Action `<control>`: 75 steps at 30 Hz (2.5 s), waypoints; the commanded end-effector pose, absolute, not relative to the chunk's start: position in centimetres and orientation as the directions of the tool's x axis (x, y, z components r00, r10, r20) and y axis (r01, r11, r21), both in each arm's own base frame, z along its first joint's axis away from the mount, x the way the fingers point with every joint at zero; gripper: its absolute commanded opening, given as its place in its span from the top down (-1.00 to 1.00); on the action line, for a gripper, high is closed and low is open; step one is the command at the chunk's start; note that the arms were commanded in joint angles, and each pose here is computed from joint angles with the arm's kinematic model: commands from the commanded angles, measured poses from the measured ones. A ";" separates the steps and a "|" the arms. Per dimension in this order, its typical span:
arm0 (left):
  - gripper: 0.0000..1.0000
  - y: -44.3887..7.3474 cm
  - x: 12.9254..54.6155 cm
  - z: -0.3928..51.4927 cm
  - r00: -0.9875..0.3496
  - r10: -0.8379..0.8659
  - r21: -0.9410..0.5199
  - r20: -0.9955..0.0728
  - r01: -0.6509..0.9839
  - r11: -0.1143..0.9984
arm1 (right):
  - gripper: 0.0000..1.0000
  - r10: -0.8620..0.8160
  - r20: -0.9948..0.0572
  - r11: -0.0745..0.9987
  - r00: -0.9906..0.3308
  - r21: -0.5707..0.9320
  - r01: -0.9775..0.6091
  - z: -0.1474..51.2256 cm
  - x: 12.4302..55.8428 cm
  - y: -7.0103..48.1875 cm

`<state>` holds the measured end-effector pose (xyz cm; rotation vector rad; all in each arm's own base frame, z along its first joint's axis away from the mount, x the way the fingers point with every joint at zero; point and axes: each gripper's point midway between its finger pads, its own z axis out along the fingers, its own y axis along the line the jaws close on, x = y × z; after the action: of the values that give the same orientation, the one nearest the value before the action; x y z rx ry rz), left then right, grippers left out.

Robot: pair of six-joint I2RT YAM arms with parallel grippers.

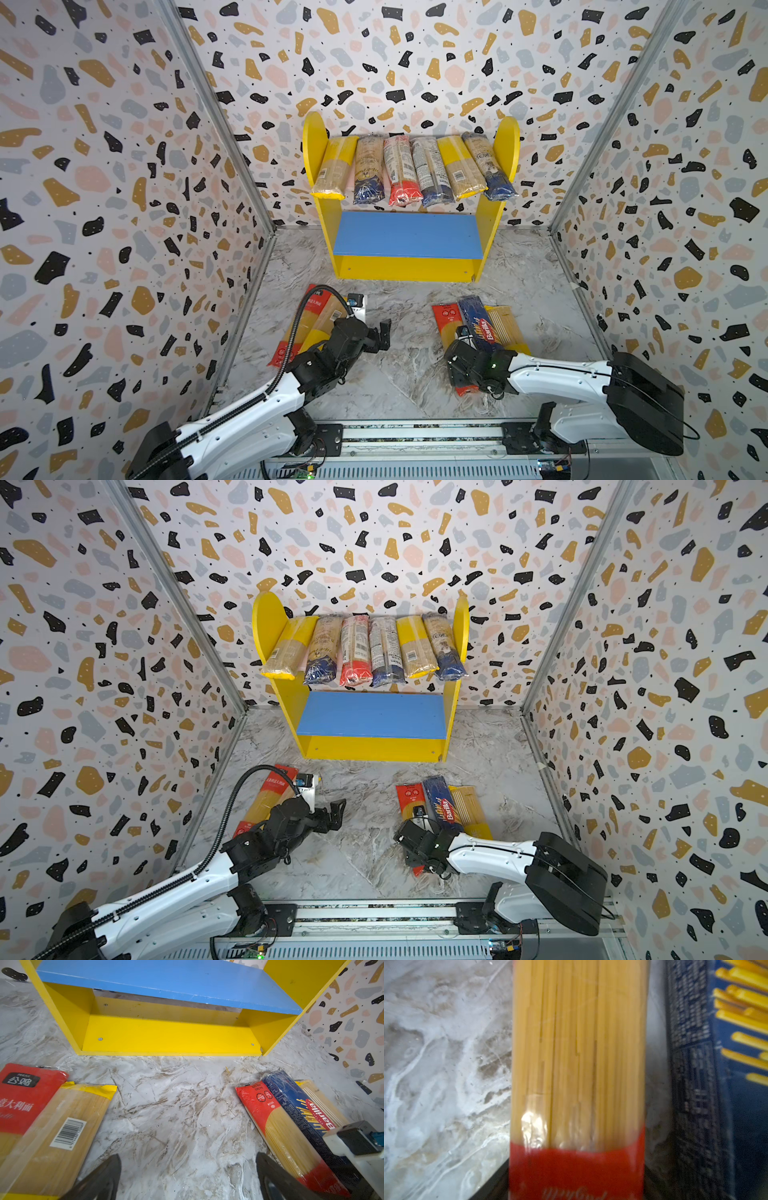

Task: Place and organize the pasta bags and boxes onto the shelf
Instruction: 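Lower the right gripper onto the red-topped spaghetti bag's end, then close the right gripper on the red-topped bag's end, then lift the red-topped bag upright toward the shelf with the right gripper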

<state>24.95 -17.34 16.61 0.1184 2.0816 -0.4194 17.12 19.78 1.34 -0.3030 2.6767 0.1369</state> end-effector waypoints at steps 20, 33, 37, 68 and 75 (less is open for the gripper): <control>-0.99 -15.3 24.1 17.8 -0.492 -0.138 -0.267 -0.860 0.201 0.943 | 0.69 -0.227 -0.400 0.953 -0.888 0.097 -0.287 1.9 15.1 20.6; -0.99 -15.0 23.9 18.3 -0.491 -0.157 -0.282 -0.857 0.191 0.940 | 1.00 -0.203 -0.503 0.929 -0.840 0.172 -0.327 5.6 17.7 21.9; -0.99 -15.1 24.1 18.4 -0.492 -0.147 -0.271 -0.858 0.189 0.944 | 1.00 -0.179 -0.545 0.906 -0.819 0.233 -0.354 7.3 18.4 22.9; -0.99 -14.5 24.4 20.4 -0.472 -0.133 -0.236 -0.871 0.166 0.957 | 1.00 -0.043 -0.712 0.744 -0.701 0.446 -0.498 16.5 22.5 25.7; -0.99 -14.4 24.5 21.0 -0.466 -0.132 -0.233 -0.875 0.166 0.958 | 1.00 -0.003 -0.789 0.758 -0.614 0.399 -0.516 21.3 25.2 25.0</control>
<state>24.23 -14.42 19.10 0.0278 2.0684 -0.3424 21.79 23.26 12.14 -0.3758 2.4331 0.7089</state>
